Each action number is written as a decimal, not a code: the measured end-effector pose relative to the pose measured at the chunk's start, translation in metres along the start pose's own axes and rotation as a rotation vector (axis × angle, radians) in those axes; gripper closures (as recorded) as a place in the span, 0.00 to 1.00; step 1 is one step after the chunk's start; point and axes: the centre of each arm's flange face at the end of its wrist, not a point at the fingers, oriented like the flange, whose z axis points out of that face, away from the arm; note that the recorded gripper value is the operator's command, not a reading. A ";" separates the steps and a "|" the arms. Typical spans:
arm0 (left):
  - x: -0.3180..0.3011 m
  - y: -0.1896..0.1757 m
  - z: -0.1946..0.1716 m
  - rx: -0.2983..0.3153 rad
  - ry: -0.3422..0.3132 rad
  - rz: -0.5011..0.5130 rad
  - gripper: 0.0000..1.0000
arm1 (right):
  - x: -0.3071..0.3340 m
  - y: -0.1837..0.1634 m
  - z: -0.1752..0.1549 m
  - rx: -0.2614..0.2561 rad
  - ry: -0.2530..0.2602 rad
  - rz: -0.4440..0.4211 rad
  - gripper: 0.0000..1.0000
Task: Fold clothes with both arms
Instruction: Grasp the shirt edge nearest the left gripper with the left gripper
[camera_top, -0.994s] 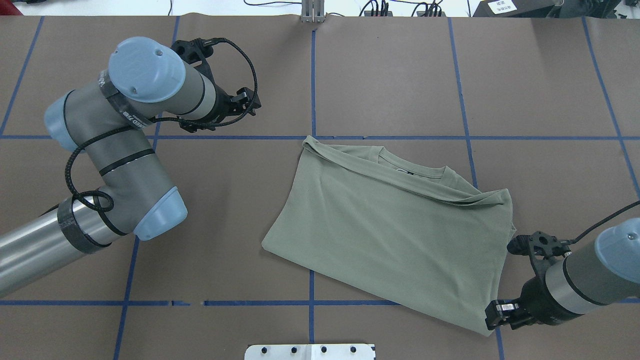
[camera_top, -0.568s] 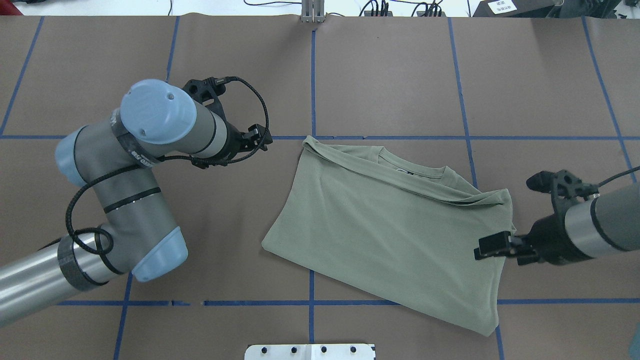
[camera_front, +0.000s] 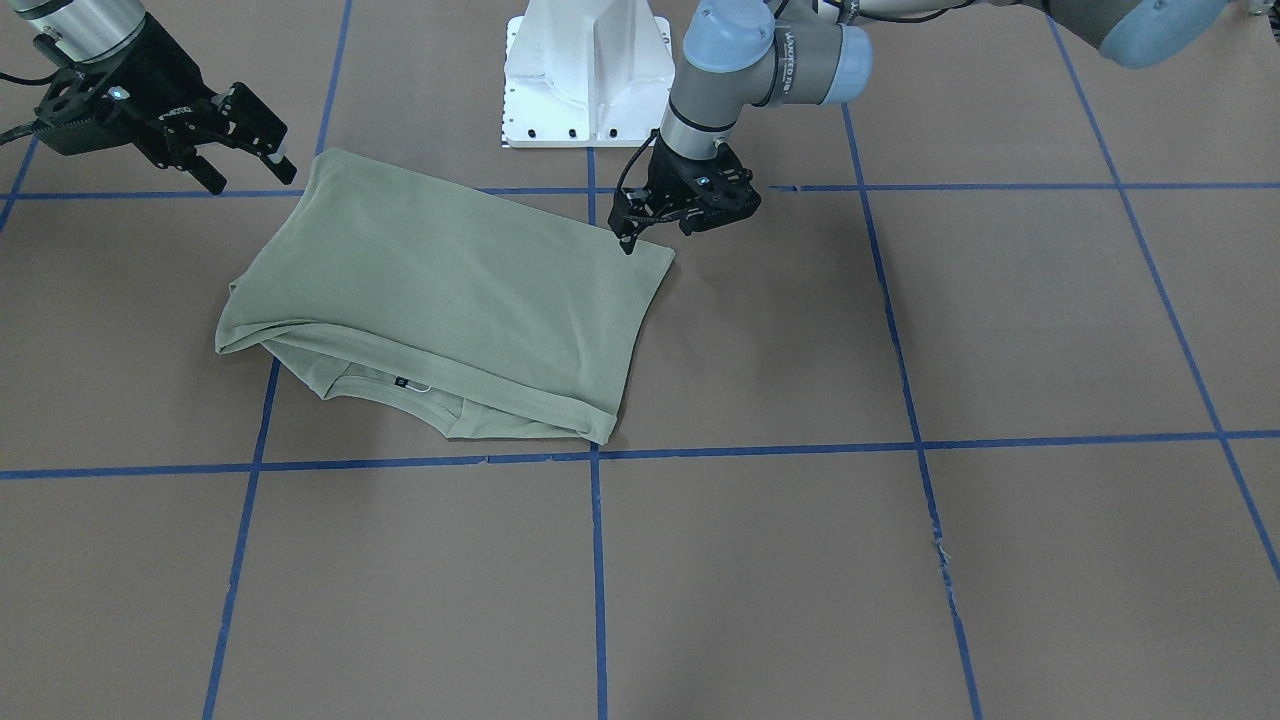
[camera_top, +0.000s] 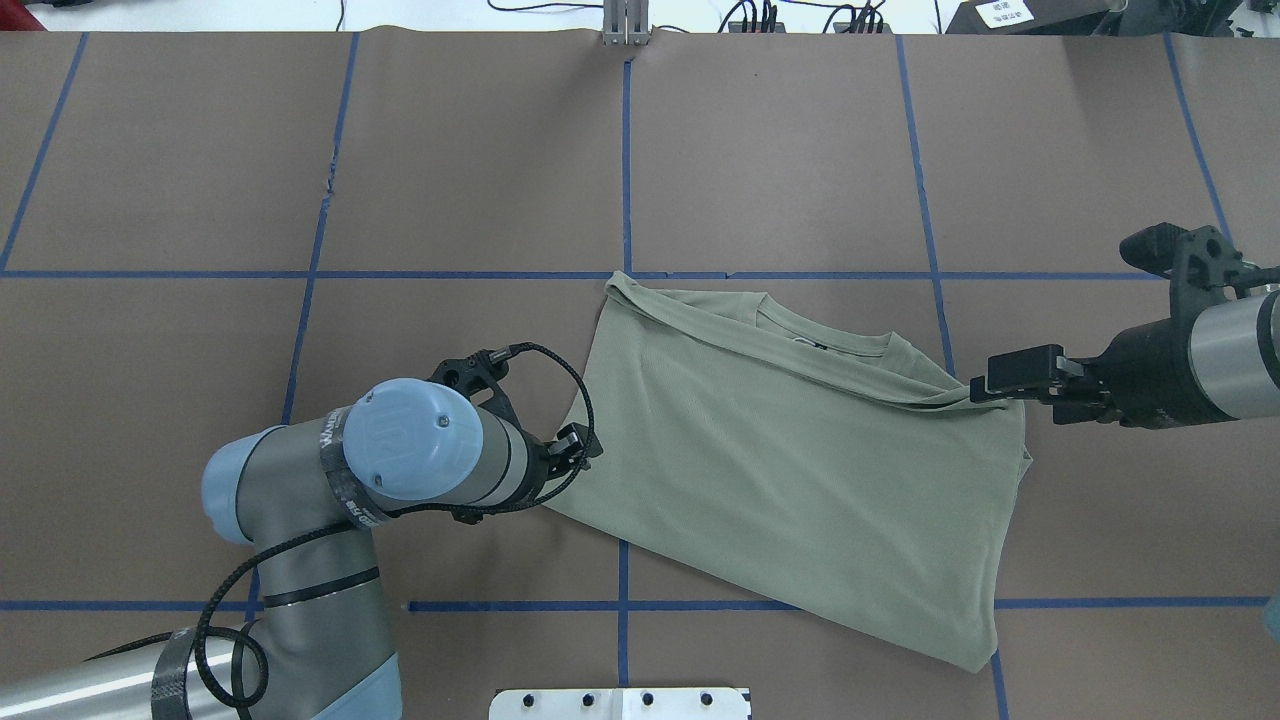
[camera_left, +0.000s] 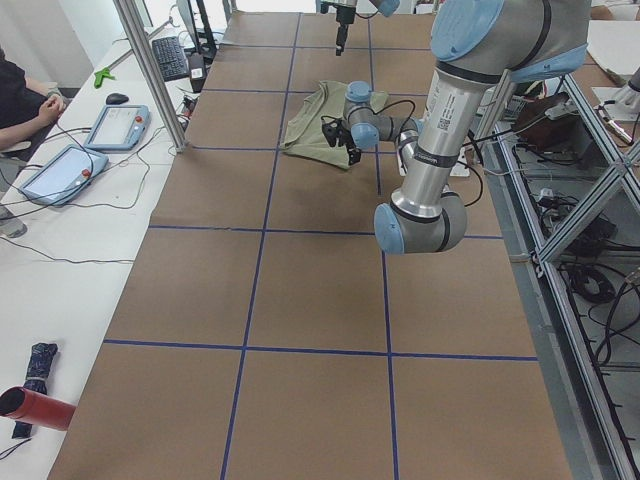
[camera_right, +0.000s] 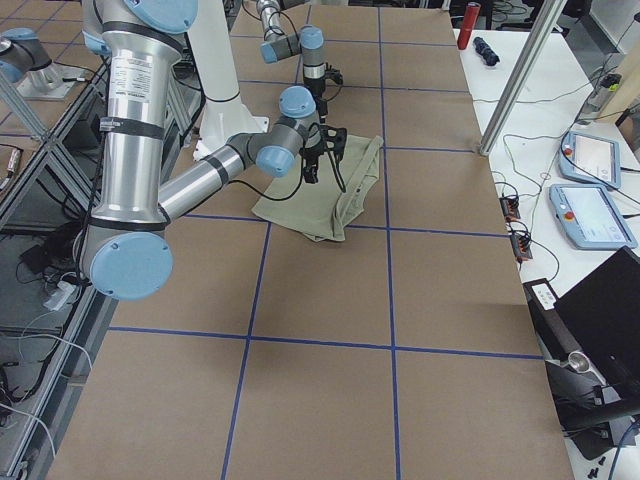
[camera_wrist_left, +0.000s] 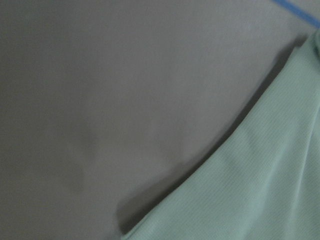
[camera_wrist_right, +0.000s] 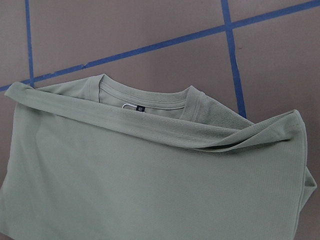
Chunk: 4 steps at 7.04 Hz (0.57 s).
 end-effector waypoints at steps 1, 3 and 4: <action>-0.001 0.003 0.006 0.008 -0.005 -0.005 0.10 | -0.001 -0.001 0.000 0.007 -0.001 0.000 0.00; 0.000 0.004 0.011 0.013 -0.007 -0.006 0.11 | -0.003 -0.003 -0.001 0.012 -0.004 -0.002 0.00; 0.001 0.003 0.017 0.016 -0.014 -0.006 0.11 | -0.003 -0.003 -0.001 0.013 -0.004 -0.002 0.00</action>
